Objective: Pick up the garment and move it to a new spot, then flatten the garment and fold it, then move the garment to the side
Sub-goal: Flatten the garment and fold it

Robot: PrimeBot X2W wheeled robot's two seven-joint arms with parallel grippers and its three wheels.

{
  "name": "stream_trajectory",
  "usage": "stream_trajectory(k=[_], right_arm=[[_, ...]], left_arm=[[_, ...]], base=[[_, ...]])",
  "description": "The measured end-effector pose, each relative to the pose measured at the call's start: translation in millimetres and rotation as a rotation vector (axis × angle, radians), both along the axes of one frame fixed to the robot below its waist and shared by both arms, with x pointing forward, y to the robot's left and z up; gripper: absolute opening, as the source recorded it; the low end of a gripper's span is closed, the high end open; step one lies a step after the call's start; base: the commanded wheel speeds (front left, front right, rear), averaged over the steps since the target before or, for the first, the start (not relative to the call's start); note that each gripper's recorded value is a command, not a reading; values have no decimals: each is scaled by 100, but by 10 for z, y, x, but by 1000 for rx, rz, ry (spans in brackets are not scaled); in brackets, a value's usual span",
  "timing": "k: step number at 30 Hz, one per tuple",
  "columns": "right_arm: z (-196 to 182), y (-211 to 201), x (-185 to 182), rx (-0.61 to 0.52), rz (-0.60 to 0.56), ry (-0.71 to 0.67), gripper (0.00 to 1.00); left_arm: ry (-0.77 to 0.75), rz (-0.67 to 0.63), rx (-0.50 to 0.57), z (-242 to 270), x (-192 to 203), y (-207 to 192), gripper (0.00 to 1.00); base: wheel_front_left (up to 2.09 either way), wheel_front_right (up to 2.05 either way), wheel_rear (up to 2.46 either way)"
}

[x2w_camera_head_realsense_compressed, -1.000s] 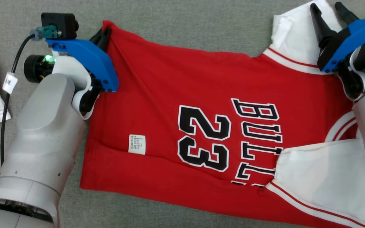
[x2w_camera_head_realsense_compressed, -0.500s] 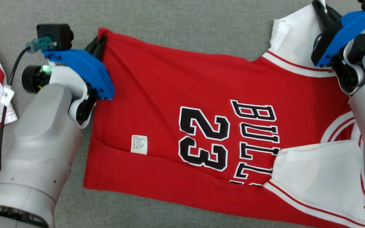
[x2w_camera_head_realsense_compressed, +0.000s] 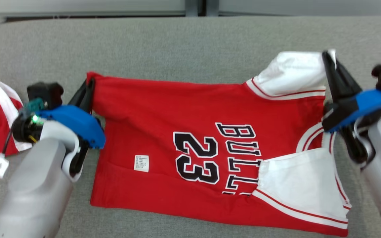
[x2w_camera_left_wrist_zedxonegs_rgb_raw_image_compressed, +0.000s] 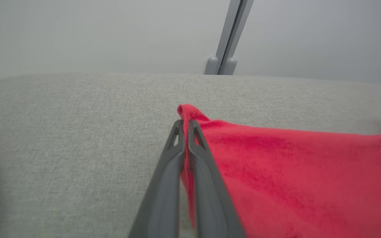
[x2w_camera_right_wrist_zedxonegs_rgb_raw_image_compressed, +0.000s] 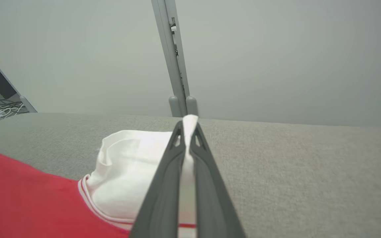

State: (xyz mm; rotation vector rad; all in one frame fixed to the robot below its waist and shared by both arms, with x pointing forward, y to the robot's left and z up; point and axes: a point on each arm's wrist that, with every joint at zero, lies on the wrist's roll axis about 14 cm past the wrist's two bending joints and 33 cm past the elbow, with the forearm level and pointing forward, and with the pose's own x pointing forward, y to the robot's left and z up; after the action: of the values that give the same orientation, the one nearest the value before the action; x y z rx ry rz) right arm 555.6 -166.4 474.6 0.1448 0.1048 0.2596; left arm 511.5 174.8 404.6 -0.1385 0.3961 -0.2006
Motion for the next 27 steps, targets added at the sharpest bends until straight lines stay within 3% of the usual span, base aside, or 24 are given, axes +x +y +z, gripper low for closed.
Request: stream_trajectory(k=[5, 12, 21, 22, 23, 24, 27], right_arm=[[-39, -147, -553, 43, -25, 0, 0], [-377, -210, -1356, 147, -111, 115, 0], [-606, -146, -1932, 221, -189, 231, 0], [-622, -128, -1969, 226, -193, 241, 33], [-650, -116, -2010, 227, -197, 256, 89], [-673, -104, -2047, 227, -200, 269, 100], [-660, -55, -2118, 233, -203, 271, 100]], left_arm=[[-41, 3, -7, 52, -324, -20, 0], [26, 48, -68, -87, -923, -73, 0], [114, 66, -75, -182, -1313, -70, 0], [123, 71, -77, -198, -1335, -61, 41], [128, 80, -79, -203, -1344, -50, 100], [131, 84, -76, -207, -1354, -47, 100], [105, 106, -85, -167, -1361, -25, 100]], base=[[0, 0, 0], [0, 0, 0], [0, 0, 0], [0, 0, 0], [0, 0, 0], [0, 0, 0], [0, 0, 0]])
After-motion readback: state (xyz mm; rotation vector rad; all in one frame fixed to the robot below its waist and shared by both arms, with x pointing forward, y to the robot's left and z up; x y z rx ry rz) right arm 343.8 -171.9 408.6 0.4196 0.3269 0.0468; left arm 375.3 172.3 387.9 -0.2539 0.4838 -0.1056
